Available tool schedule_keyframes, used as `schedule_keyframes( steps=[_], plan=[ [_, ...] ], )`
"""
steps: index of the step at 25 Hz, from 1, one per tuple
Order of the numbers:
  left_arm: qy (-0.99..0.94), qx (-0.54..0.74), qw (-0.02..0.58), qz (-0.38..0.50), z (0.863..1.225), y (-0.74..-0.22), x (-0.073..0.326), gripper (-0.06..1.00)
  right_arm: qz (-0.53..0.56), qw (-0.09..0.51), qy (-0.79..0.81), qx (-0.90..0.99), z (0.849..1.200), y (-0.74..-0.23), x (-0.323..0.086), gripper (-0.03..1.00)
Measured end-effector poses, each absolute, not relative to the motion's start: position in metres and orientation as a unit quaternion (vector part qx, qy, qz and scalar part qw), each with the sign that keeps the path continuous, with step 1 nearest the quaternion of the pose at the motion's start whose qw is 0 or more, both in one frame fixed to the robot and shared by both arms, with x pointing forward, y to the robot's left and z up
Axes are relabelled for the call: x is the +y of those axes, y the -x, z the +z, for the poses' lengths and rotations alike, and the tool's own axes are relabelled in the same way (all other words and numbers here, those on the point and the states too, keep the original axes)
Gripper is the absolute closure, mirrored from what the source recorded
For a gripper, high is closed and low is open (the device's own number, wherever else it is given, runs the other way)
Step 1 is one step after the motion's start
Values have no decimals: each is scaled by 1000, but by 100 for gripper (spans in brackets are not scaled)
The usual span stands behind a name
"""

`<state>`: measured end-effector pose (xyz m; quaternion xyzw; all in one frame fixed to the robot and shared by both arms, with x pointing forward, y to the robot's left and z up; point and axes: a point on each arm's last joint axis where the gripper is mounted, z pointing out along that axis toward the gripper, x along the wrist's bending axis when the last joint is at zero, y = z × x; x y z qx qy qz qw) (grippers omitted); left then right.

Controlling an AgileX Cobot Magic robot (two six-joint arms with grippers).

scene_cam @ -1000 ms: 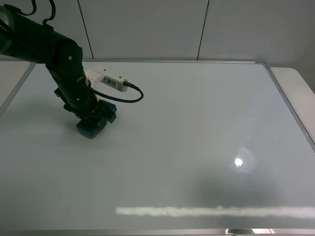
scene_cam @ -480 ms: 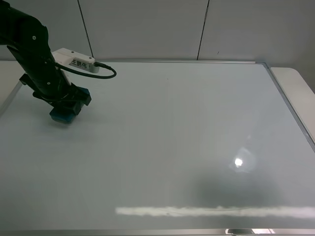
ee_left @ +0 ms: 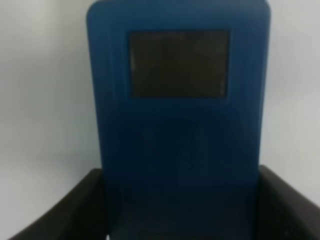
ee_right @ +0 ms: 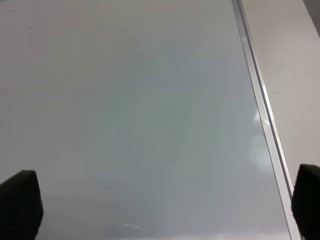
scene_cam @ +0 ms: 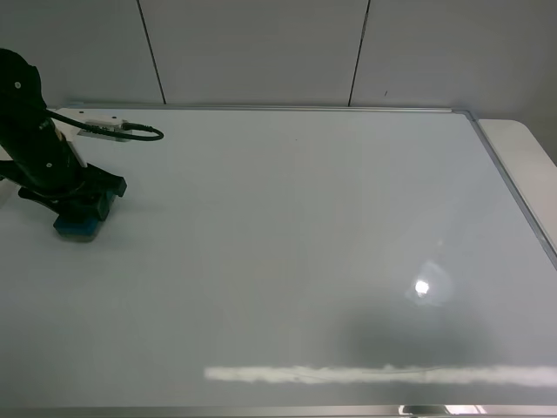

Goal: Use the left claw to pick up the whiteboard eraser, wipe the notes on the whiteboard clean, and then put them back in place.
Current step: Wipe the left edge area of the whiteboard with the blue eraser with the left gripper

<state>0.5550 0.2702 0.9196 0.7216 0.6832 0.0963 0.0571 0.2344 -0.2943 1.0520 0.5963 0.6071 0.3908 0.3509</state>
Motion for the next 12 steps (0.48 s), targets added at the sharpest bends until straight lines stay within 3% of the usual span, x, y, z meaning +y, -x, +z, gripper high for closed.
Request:
schedule_keyframes(
  steps=[12],
  plan=[
    [-716,690,80,74,919,-552,250,39,391,351,-596,607,1052,-234,-294,-3]
  ],
)
